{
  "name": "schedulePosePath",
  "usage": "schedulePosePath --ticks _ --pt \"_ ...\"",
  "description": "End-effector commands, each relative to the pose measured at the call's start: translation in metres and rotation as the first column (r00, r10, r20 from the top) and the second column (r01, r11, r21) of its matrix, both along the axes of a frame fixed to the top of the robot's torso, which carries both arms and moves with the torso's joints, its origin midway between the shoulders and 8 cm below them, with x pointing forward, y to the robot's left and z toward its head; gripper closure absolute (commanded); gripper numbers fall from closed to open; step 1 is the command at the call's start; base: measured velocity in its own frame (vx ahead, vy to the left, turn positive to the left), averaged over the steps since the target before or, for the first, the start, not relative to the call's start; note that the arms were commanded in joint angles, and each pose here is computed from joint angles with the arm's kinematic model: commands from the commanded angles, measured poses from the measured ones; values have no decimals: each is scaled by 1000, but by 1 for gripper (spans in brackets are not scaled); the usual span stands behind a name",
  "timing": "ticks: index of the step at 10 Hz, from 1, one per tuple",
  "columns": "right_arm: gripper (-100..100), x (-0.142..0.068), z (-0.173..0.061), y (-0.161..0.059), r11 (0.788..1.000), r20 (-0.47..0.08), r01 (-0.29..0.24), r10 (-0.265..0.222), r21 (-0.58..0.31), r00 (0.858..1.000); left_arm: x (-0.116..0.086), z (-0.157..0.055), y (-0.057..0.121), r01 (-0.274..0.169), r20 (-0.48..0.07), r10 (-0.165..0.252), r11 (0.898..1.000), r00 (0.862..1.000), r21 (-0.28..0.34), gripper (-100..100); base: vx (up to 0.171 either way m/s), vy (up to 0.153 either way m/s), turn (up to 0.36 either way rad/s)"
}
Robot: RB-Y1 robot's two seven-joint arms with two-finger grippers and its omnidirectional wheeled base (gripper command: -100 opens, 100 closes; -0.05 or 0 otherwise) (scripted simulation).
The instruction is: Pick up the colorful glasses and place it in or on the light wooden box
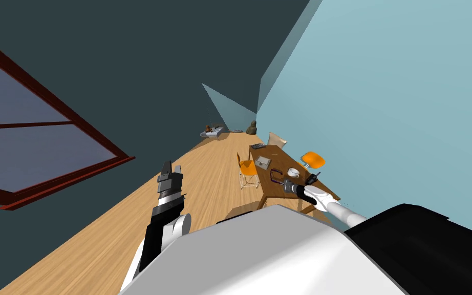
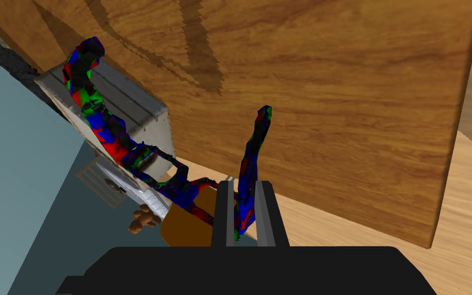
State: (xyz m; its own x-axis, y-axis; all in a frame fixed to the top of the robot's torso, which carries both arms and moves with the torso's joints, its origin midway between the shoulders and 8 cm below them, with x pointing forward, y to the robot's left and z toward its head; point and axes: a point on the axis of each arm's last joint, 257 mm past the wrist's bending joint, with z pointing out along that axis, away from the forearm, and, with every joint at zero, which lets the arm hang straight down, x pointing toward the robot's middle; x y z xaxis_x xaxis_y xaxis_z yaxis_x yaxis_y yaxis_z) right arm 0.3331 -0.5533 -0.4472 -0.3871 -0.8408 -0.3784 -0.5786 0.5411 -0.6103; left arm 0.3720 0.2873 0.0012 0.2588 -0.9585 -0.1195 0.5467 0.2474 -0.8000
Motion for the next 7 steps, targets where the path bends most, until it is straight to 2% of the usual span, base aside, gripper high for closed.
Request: schedulePosePath --ticks 1,3,4,7 --pt "100 13 16 -8 999 24 17 -18 28 1000 0 0 0 0 0 0 1000 1000 0 0 -93 48 132" --pt "100 27 37 -21 997 53 42 -45 62 998 0 0 0 0 0 0 1000 1000 0 0 -57 41 78" --pt "100 27 37 -21 997 53 42 -45 62 998 0 0 0 0 0 0 1000 1000 0 0 -30 23 65" --pt "100 37 67 -40 992 82 70 -78 104 994 0 0 0 0 0 0 1000 1000 0 0 11 25 111"
